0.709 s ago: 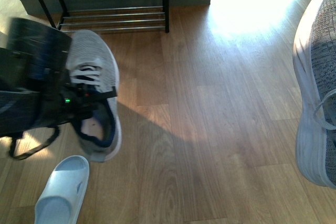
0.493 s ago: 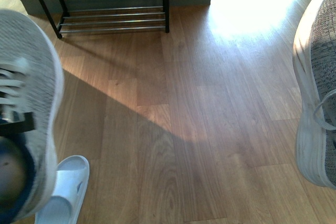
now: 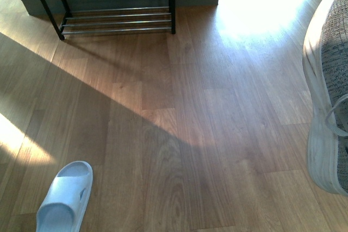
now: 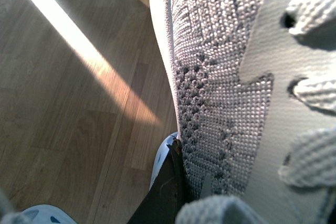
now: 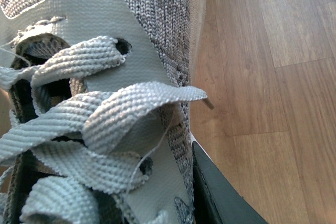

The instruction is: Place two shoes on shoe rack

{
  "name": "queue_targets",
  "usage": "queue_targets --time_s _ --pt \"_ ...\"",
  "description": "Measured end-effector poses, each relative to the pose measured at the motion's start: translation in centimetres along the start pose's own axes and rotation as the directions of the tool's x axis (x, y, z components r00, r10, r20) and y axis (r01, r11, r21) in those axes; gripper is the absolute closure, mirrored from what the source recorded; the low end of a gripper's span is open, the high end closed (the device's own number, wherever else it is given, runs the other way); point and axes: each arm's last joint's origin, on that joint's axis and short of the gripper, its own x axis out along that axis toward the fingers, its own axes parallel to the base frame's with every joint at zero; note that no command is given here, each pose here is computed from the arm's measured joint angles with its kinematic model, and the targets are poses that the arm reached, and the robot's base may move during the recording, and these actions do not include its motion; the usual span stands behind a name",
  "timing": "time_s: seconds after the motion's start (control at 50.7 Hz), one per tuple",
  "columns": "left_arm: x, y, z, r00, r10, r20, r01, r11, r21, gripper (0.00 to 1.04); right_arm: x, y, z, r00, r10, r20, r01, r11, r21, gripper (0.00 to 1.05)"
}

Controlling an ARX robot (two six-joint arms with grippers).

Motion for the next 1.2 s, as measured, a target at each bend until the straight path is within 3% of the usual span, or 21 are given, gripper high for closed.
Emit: queue_targets --time_s 1.202 --pt "0.02 0.03 -0.35 1.0 -0.002 -0.01 0.002 1.0 0.015 1.02 -0.02 -0.05 0.0 1.0 -0.005 0.001 0.005 1.0 0.001 1.01"
